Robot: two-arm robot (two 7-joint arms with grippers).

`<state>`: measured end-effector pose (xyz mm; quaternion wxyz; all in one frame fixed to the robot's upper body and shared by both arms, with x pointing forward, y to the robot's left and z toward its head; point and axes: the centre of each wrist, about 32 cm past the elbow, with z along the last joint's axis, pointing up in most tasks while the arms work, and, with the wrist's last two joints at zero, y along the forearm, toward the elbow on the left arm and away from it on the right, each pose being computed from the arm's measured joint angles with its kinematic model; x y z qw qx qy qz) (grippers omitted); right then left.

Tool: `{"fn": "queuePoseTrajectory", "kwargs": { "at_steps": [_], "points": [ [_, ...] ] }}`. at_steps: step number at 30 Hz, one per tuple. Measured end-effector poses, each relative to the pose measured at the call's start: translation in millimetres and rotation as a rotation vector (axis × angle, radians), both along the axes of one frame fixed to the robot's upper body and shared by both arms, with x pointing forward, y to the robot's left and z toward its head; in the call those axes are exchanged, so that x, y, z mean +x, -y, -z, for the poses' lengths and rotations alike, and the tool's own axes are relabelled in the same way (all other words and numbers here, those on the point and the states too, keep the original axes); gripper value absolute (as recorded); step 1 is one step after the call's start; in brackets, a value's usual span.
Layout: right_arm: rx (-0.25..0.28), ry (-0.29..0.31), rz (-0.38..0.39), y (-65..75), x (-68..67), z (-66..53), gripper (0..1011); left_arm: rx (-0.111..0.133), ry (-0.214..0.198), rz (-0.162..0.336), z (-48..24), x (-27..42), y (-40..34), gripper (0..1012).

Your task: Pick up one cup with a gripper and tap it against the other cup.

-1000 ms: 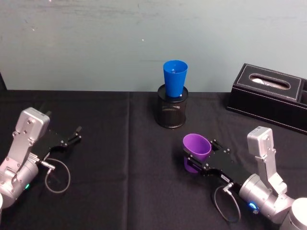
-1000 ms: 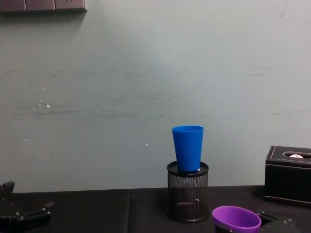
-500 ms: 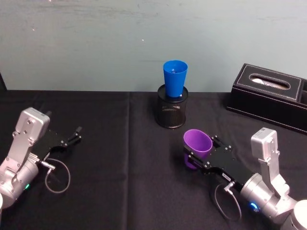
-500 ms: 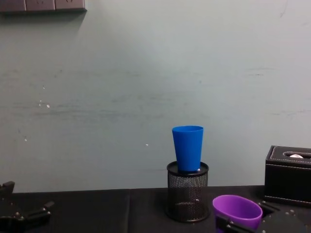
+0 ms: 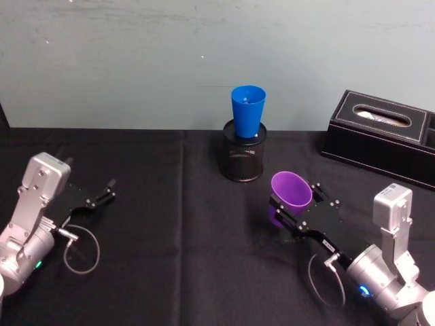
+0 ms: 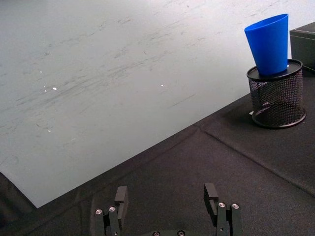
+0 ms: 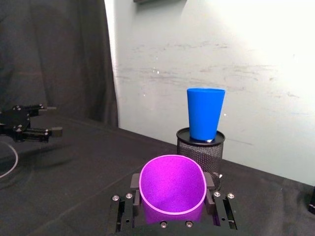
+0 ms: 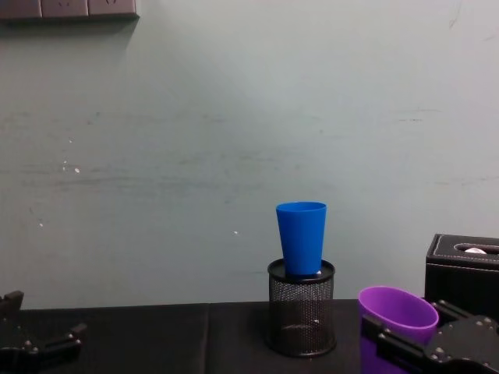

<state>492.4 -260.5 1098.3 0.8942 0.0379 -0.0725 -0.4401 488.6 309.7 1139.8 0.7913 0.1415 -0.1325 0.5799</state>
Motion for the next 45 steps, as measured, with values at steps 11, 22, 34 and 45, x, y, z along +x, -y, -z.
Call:
{"fn": "queuePoseTrajectory", "kwargs": {
  "at_steps": [11,22,34,45],
  "points": [
    [0.01,0.014,0.009,0.7,0.1,-1.8,724,0.0,0.0,0.0,0.0,0.0,0.0,1011],
    [0.008,-0.001,-0.008,-0.1,15.2,-14.7,724,0.0,0.0,0.0,0.0,0.0,0.0,1011],
    [0.014,0.015,-0.007,-3.9,40.2,-34.4,724,0.0,0.0,0.0,0.0,0.0,0.0,1011],
    [0.007,0.03,-0.001,-10.1,64.3,-47.8,724,0.0,0.0,0.0,0.0,0.0,0.0,1011]
  ]
}}
